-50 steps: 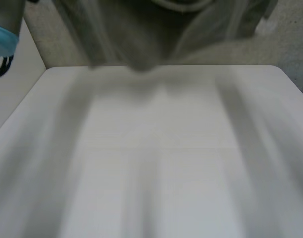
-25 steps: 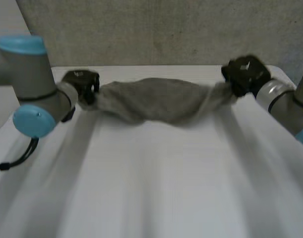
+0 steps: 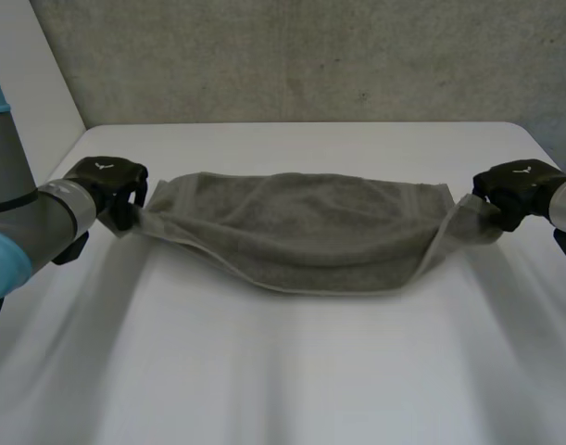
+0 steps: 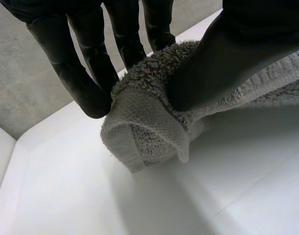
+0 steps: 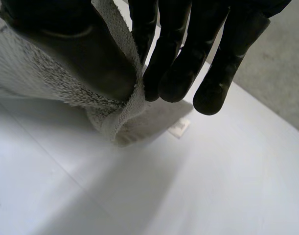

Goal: Fold the towel.

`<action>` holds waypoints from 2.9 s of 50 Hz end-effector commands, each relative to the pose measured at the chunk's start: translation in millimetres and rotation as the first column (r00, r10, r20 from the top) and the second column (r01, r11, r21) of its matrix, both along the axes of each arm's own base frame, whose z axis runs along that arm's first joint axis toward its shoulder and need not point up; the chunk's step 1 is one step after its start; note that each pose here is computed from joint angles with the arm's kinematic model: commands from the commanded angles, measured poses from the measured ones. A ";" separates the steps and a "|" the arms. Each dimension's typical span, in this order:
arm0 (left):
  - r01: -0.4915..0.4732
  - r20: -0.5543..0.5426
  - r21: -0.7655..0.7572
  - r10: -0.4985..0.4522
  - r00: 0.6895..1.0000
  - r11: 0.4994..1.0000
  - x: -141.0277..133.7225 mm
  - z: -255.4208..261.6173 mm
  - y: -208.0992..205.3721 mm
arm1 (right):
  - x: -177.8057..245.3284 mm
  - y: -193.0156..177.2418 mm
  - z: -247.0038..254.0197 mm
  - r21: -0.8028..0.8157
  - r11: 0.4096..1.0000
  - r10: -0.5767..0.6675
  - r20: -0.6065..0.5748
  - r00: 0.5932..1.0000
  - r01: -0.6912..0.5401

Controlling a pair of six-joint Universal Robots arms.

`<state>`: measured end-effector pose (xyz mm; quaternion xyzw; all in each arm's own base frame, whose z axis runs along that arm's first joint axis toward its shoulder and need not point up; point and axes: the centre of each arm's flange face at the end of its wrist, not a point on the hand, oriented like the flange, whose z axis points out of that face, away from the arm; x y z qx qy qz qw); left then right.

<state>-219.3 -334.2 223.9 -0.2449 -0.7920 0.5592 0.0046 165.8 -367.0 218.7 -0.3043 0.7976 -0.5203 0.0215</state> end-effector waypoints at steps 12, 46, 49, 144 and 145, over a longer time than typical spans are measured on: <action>-0.062 0.075 0.090 0.055 0.996 0.994 -6.0 -68.1 -29.5 | -21.1 -47.5 -47.4 -0.031 0.982 -0.186 -0.070 0.980 0.184; 0.012 0.043 -0.033 -0.010 0.999 0.999 -21.5 -5.7 36.5 | 8.1 5.2 -39.5 -0.201 0.968 0.136 -0.098 0.986 -0.154; 0.013 0.043 -0.041 -0.011 0.999 0.999 -20.2 -5.3 40.3 | 8.4 11.0 -42.6 -0.210 0.961 0.156 -0.131 0.979 -0.181; 0.225 0.192 -0.026 -0.216 0.957 0.974 -40.4 -95.4 97.1 | -22.9 27.7 -44.9 -0.199 0.980 0.048 0.079 0.996 -0.031; 0.225 0.192 -0.026 -0.216 0.957 0.974 -40.4 -95.4 97.2 | -22.9 27.7 -44.9 -0.199 0.980 0.048 0.079 0.996 -0.031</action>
